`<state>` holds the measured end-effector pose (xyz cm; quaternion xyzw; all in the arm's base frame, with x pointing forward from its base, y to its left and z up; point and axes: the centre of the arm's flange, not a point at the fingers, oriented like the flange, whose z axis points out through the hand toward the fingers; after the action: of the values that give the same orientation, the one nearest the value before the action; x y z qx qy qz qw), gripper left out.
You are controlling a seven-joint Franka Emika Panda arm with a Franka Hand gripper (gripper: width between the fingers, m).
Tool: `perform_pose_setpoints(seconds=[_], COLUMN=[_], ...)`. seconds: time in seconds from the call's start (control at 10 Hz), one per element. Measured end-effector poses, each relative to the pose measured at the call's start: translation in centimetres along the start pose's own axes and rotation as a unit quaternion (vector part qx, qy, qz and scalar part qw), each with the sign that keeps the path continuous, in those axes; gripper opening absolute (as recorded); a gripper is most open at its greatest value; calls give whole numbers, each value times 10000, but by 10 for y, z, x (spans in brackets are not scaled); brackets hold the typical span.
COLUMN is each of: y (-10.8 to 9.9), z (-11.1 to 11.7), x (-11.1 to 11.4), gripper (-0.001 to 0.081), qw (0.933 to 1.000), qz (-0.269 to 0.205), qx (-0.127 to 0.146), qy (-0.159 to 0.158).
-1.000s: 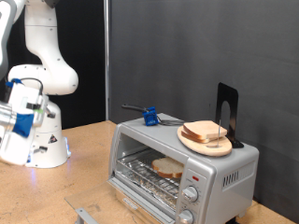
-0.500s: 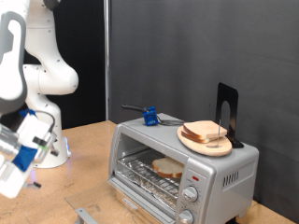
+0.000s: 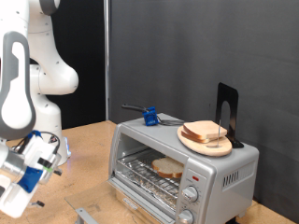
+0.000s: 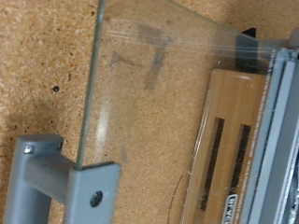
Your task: Make a piece of toast with the oven
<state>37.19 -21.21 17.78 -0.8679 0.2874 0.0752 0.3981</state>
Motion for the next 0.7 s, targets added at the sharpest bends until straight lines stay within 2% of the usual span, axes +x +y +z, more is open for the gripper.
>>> perform_pose_setpoints(seconds=[0.3, 0.6, 0.7], y=[-6, -27, -27], z=[31, 59, 60], x=[6, 0, 0], gripper=[808, 808, 808], qw=[9995, 9977, 9979], qz=[26, -99, -95], qx=[154, 274, 249], qy=[-262, -611, -598])
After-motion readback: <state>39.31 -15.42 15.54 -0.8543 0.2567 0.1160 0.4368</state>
